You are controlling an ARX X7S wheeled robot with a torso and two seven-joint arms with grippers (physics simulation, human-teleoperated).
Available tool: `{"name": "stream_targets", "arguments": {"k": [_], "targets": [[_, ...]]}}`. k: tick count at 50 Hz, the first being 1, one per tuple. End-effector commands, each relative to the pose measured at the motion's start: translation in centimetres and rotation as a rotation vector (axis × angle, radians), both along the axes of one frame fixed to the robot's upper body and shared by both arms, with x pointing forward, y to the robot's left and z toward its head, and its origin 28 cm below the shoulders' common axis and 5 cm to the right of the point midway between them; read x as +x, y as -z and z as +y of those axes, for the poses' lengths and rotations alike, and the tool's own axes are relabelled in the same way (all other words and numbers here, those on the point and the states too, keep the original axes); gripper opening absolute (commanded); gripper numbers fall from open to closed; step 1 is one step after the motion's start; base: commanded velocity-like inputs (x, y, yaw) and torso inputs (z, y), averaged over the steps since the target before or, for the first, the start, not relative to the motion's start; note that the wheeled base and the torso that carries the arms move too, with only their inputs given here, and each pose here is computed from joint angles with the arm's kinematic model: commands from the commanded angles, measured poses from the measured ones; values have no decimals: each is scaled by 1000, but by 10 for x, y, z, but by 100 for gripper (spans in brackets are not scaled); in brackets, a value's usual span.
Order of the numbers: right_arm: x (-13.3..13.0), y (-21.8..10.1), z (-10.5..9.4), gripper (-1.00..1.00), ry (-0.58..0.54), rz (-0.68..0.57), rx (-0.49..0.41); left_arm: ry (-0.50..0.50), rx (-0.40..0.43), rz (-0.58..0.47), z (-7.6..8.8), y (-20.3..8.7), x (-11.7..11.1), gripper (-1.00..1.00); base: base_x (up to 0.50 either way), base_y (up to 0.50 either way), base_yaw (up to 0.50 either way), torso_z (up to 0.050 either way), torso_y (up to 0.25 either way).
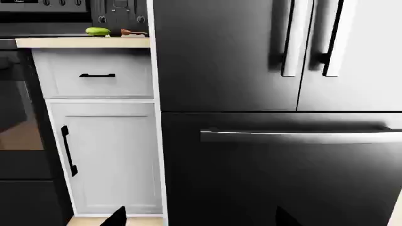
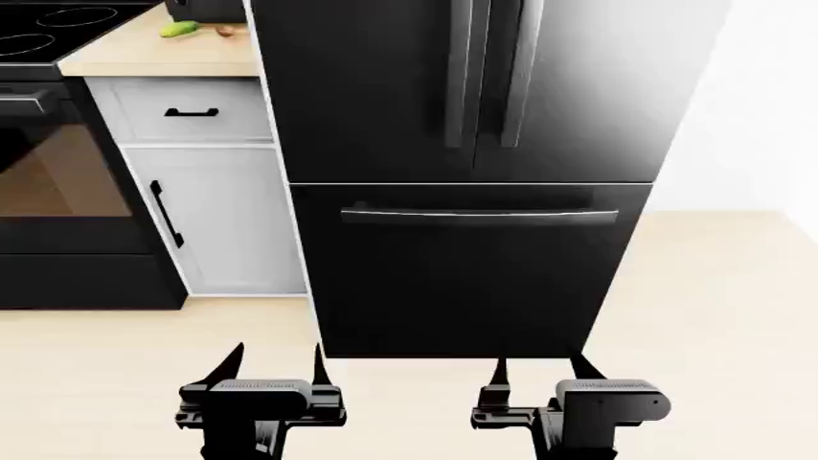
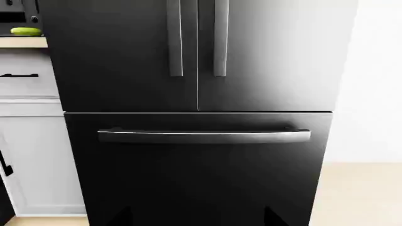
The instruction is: Open the fridge doors
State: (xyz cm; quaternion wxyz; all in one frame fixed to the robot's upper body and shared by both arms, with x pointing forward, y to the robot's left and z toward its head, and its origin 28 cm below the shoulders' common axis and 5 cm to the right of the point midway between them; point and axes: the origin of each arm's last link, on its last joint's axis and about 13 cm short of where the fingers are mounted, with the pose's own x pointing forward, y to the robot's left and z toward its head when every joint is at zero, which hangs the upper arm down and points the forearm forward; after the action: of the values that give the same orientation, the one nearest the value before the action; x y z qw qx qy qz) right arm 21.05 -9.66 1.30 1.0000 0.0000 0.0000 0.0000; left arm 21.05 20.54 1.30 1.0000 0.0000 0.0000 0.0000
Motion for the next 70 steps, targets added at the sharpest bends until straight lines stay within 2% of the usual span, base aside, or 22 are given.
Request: {"name": "stream_targets", "arguments": {"k": [1,10,12,13,17,31,32,34,36,37,39,44,47,49,50,59,65,70], "targets": [[0,0,0,100,13,-13,8,8,12,-16,0,0,0,100,0,0,0,0,0],[0,0,1,100,18,-12,23,20,31,-35,0,0,1,100,0,0,0,0,0],[0,0,1,100,23,-14,21,8,46,-38,1,0,1,100,0,0,0,0,0],[2,-3,-1,100,24,-24,26,6,79,-84,-1,-1,-1,100,0,0,0,0,0],[0,-2,-1,100,28,-45,32,33,83,-53,-3,3,-6,100,0,0,0,0,0],[1,-4,-2,100,32,-53,29,33,85,-52,-2,3,-5,100,0,0,0,0,0],[1,-1,-1,100,38,-36,-5,-89,150,-56,4,6,9,100,0,0,0,0,0],[1,0,0,100,40,-22,-16,-87,183,-50,3,7,11,100,0,0,0,0,0],[1,1,0,100,40,-10,-30,-69,181,-39,3,6,11,100,0,0,0,0,0],[1,-1,1,100,38,-9,-29,-117,191,-36,3,5,12,100,0,0,0,0,0],[1,-10,2,100,48,-6,-54,-91,163,-42,4,-6,10,100,0,0,0,0,0],[-2,-37,1,100,78,-12,-81,-94,168,-74,9,-34,12,100,0,0,0,0,0],[-5,-62,0,100,102,-52,-99,-86,132,-139,14,-62,14,100,0,0,0,0,0],[-6,-70,0,100,104,-64,-108,-76,132,-169,15,-75,13,100,0,0,0,0,0],[-7,-81,0,100,106,-79,-117,-74,147,-219,16,-89,13,100,0,0,0,0,0],[-7,-135,-1,100,121,-168,-194,-73,102,-334,24,-159,12,100,0,0,0,0,0],[-4,-157,-1,100,129,-206,-230,-81,105,-393,26,-190,12,100,0,0,0,0,0],[-4,-160,-2,100,125,-216,-225,-92,112,-401,26,-183,16,100,0,0,0,0,0]]}}
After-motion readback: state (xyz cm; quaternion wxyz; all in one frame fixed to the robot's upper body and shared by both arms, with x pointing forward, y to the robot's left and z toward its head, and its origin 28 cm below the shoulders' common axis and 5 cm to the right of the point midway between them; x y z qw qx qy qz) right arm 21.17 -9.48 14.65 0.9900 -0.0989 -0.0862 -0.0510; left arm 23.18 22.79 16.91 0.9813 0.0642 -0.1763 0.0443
